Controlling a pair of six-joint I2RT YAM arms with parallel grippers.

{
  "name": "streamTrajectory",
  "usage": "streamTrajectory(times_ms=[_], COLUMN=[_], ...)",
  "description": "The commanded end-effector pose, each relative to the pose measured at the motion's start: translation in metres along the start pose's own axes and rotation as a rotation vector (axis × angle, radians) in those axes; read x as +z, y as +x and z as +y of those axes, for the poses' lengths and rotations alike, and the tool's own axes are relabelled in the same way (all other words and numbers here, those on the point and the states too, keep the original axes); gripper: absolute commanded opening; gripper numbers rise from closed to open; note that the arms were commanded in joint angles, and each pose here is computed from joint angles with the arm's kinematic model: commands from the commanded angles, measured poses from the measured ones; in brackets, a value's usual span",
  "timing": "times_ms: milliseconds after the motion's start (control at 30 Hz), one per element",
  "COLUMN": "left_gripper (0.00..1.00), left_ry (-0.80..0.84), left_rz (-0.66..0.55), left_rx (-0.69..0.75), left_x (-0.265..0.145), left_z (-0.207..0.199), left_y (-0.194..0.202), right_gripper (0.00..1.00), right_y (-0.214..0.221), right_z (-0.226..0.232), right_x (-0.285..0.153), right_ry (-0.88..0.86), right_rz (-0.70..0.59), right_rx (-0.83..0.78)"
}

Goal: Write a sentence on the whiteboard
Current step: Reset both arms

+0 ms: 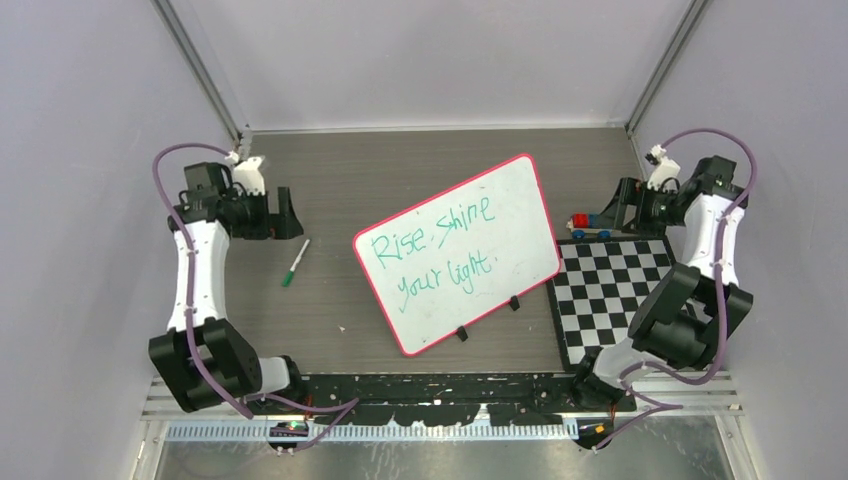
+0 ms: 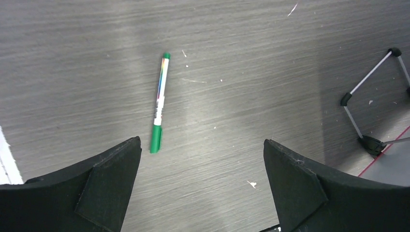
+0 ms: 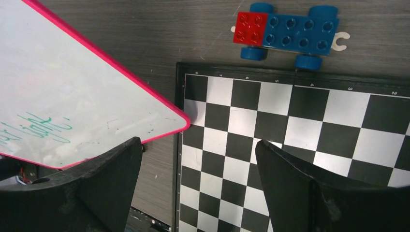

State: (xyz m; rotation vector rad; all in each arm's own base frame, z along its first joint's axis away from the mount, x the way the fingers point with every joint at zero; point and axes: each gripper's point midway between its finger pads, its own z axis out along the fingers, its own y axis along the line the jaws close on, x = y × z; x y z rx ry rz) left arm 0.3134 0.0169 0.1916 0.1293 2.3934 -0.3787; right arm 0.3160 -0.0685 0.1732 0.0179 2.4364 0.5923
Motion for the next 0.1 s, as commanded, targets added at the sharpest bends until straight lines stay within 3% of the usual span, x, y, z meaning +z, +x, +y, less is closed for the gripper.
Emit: streamTrajectory(times_ms=[0, 67], left_gripper=[1.0, 1.0], left_ry=[-0.013, -0.04], left_rz=[-0.056, -0.075], left_rx=[-0.006, -0.015], left_x=[-0.0037, -0.0048], left_z=[-0.0023, 0.0012], left_y=[-0.008, -0.0105], right_gripper=[0.91, 0.91], right_y=[-0.0036, -0.0036], right_z=[-0.0057, -0.0029], right_x=[-0.0018, -0.0031], right_ry=[0.036, 0.031], right_rz=[-0.03, -0.037], right_rx=[-0.062, -0.062])
